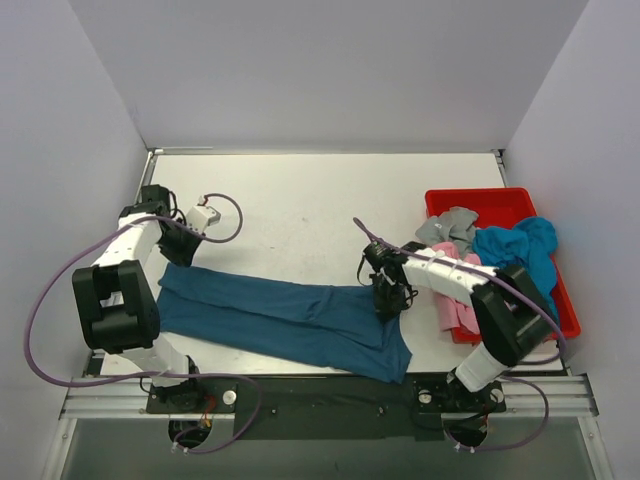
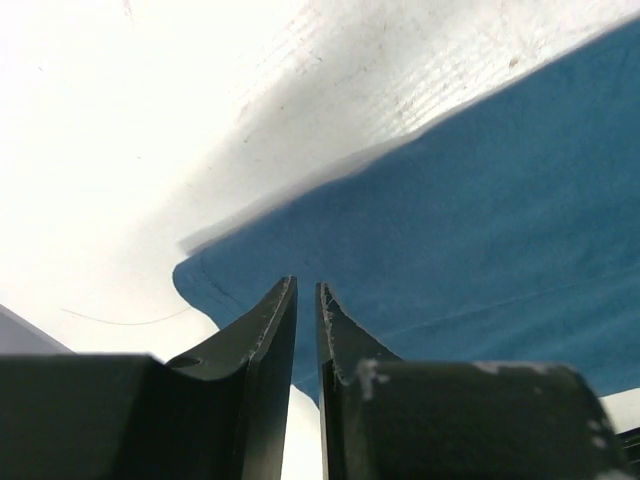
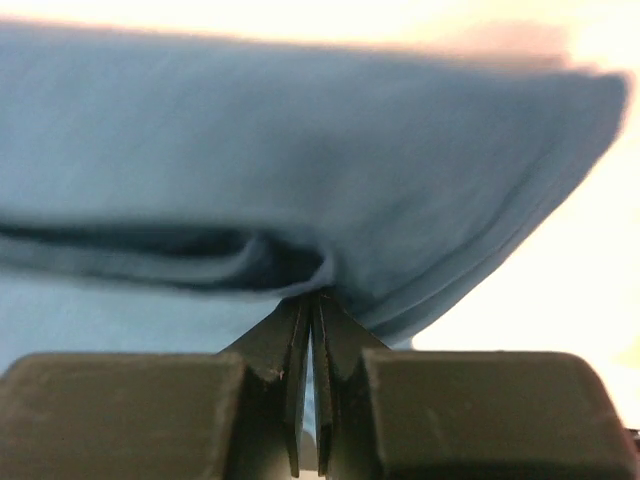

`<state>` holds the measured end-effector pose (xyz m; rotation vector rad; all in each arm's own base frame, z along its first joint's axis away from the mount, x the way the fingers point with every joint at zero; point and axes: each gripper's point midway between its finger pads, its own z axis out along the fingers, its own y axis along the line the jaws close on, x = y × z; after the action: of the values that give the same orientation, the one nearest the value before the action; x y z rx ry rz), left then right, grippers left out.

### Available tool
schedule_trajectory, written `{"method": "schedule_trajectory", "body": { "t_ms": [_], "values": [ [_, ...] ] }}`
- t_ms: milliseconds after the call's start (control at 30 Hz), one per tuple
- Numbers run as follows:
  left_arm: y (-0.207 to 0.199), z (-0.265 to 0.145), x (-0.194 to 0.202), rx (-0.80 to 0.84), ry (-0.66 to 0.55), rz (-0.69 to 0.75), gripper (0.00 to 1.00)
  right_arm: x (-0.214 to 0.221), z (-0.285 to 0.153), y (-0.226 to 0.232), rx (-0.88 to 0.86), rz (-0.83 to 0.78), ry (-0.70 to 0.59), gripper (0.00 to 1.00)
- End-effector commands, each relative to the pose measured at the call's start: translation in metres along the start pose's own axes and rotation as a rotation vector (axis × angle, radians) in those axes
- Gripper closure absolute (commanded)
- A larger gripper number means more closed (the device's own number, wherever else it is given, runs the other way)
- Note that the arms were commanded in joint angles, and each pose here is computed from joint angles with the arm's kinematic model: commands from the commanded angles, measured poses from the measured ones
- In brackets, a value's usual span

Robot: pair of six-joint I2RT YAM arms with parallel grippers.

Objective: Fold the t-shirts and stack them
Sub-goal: Rotate the tshirt 90 degrees

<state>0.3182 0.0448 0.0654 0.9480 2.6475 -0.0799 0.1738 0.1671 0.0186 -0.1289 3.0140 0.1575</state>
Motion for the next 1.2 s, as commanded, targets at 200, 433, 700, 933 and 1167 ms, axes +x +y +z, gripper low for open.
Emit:
{"method": "schedule_trajectory", "body": {
  "t_ms": [200,433,700,933,1167],
  "values": [
    [-0.003,-0.014,-0.018,0.027,-0.049,-0.017,0.75,-0.195,0.009,-0.058,0.234,0.161,-0.13,1.0],
    [-0.016,-0.001,-0.021,0.047,-0.058,-0.015,0.74,-0.322,-0.029,-0.016,0.016,0.046,-0.298,1.0],
    [-0.016,0.02,-0.009,0.044,-0.006,-0.006,0.74,-0.299,-0.083,-0.029,0.018,0.137,-0.374,1.0],
    [-0.024,0.014,-0.004,0.085,0.013,-0.015,0.74,-0.206,-0.019,-0.052,0.1,0.234,-0.135,1.0],
    [-0.027,-0.004,-0.018,0.103,-0.024,-0.038,0.73,-0.194,0.031,-0.063,0.117,0.311,0.02,1.0]
  ]
}}
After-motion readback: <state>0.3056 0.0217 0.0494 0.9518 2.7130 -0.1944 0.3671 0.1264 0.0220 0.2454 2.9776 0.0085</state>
